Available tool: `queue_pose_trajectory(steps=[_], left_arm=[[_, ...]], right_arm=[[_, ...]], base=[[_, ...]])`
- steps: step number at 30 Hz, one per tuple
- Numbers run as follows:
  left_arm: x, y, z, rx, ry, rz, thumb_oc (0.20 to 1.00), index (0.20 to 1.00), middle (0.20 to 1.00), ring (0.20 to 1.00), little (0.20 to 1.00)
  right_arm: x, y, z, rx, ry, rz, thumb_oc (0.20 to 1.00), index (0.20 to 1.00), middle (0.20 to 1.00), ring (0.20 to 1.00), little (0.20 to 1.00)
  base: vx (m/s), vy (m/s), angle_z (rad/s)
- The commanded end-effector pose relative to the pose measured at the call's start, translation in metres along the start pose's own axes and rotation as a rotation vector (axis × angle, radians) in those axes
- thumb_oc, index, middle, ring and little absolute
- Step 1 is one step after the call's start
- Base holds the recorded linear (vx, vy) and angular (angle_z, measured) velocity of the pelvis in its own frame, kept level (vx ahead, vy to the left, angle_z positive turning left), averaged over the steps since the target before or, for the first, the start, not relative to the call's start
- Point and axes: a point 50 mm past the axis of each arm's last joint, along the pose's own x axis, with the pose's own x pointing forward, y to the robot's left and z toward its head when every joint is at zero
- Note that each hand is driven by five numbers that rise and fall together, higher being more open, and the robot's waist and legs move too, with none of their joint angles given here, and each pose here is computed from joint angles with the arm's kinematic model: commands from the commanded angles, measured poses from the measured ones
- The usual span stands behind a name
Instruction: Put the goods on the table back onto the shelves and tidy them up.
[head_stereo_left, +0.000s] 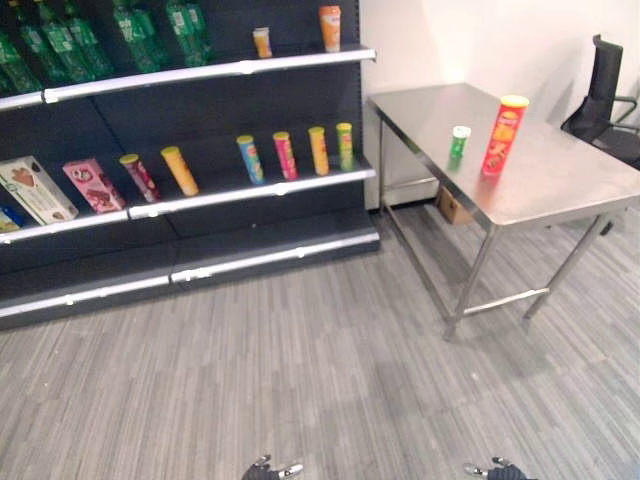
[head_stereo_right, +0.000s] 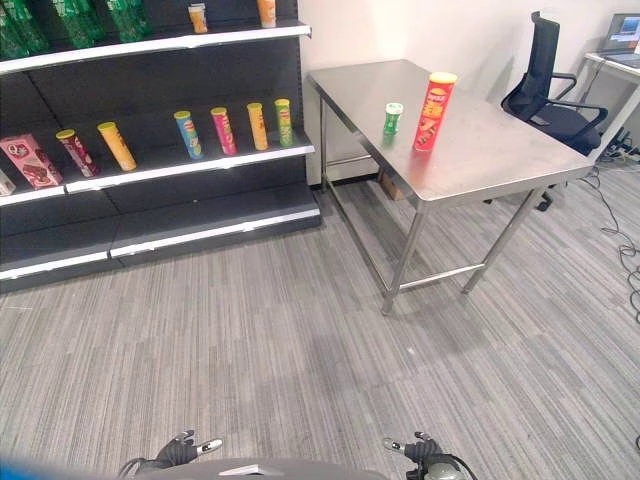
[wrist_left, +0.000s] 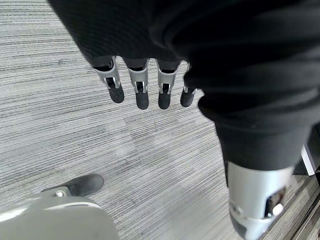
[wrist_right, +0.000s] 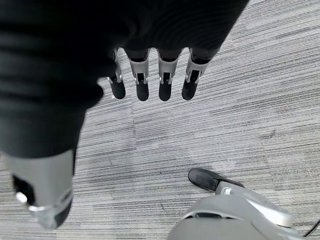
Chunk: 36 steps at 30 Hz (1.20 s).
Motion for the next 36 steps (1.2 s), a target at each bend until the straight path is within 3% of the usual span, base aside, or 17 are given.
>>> queue_pose_trajectory(steps=[1, 14, 36], left_arm=[[0.005, 0.012, 0.023, -0.036, -0.058, 0.026, 1.000, 1.000, 1.000, 1.000, 1.000], [0.006, 0.004, 0.035, 0.000, -0.107, 0.015, 1.000, 1.000, 1.000, 1.000, 1.000], [0.005, 0.005, 0.020, 0.089, -0.050, 0.009, 1.000, 1.000, 1.000, 1.000, 1.000]], right_arm=[[0.003, 0.000, 0.022, -0.080, -0.057, 0.011, 1.000, 1.000, 1.000, 1.000, 1.000], [0.003, 0.004, 0.023, -0.100, -0.069, 0.020, 1.000, 1.000, 1.000, 1.000, 1.000], [0.004, 0.006, 0.032, -0.185, -0.091, 0.031, 1.000, 1.000, 1.000, 1.000, 1.000]], base=[[0.00, 0.000, 0.00], [0.00, 0.000, 0.00], [0.00, 0.007, -0.01]])
